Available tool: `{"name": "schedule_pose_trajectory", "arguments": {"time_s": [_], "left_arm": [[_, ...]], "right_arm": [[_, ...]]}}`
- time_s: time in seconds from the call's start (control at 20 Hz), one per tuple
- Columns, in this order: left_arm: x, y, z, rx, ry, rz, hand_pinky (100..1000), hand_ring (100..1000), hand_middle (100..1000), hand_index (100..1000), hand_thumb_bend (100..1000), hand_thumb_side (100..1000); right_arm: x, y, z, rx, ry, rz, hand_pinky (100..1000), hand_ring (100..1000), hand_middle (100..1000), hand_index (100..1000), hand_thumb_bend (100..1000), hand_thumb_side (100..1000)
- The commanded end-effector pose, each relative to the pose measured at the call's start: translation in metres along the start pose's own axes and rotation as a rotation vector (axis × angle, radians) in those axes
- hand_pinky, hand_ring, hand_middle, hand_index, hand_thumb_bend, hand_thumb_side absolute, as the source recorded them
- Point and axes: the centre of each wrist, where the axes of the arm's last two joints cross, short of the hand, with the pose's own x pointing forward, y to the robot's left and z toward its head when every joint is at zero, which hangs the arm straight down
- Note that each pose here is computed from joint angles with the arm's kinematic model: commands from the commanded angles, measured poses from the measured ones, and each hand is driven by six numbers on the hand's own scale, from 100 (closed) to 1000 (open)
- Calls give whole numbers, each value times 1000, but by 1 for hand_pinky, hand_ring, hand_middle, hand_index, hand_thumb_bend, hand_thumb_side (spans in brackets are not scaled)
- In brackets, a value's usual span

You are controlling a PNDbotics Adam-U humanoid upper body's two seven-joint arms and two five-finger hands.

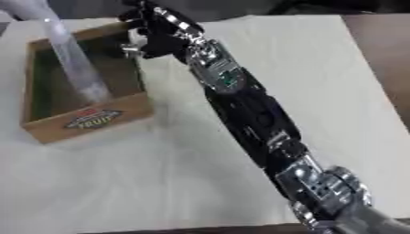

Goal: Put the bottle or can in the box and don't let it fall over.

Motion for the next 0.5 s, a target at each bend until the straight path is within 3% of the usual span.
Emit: {"name": "schedule_pose_trajectory", "arguments": {"time_s": [0.05, 0.5], "left_arm": [[15, 15, -10, 14, -47, -38, 727, 818, 767, 834, 1000, 665], [14, 17, -9, 10, -49, -57, 727, 819, 769, 834, 1000, 666]], "right_arm": [[19, -25, 10, -50, -36, 22, 973, 862, 788, 958, 761, 192], [19, -66, 54, -177, -15, 25, 948, 855, 782, 955, 749, 198]]}}
